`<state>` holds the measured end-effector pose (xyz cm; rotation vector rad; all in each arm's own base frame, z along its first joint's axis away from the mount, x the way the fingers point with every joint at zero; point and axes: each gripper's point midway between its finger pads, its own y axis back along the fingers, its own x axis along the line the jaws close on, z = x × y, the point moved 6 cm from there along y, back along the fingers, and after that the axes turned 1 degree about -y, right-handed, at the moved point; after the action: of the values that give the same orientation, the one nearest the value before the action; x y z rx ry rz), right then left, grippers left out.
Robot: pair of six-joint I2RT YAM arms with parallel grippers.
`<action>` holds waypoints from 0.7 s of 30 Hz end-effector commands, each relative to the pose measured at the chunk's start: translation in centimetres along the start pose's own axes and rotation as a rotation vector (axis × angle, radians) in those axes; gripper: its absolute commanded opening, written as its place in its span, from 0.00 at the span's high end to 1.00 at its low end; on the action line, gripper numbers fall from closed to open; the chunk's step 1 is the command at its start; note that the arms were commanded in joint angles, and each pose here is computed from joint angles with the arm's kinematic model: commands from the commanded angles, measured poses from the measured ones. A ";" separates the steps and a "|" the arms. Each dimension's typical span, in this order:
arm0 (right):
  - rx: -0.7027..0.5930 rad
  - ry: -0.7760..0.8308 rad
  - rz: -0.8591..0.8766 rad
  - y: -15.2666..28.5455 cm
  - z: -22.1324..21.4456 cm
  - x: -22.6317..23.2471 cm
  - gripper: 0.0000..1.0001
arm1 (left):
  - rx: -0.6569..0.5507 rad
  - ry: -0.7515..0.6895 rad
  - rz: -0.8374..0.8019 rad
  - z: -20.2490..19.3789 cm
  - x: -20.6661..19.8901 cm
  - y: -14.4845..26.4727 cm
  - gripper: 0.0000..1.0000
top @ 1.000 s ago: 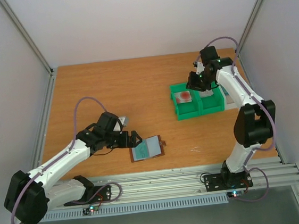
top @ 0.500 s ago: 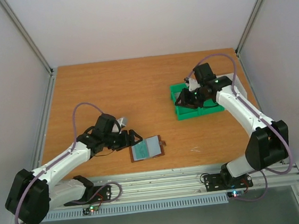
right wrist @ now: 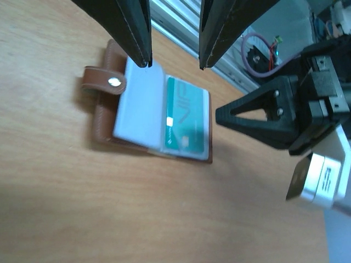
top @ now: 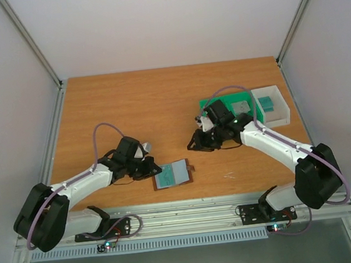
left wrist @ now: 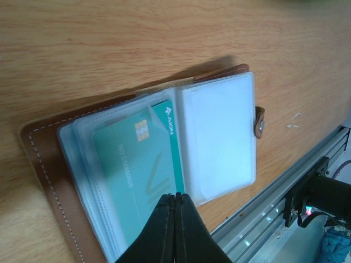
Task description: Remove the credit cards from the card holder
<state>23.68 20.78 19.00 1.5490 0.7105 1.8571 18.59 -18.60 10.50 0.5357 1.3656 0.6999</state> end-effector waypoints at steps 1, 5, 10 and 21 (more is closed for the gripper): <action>0.012 0.035 0.052 -1.8 -1.3 1.5 0.74 | -0.026 -0.031 -0.005 0.2 0.4 -0.4 1.00; 0.041 0.050 0.055 -3.1 -2.2 1.6 0.75 | -0.021 -0.030 0.024 0.0 1.0 -0.6 1.00; 0.067 0.067 0.062 -5.1 -3.1 2.3 0.76 | -0.010 -0.039 0.082 -0.3 2.3 -1.1 1.00; 0.118 0.067 0.048 -9.6 -4.2 2.4 0.77 | 0.009 -0.040 0.118 -0.8 3.5 -1.8 0.98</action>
<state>19.92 28.10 13.46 1.6061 0.8616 1.9362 17.96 -17.42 7.19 0.6403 1.3489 0.7691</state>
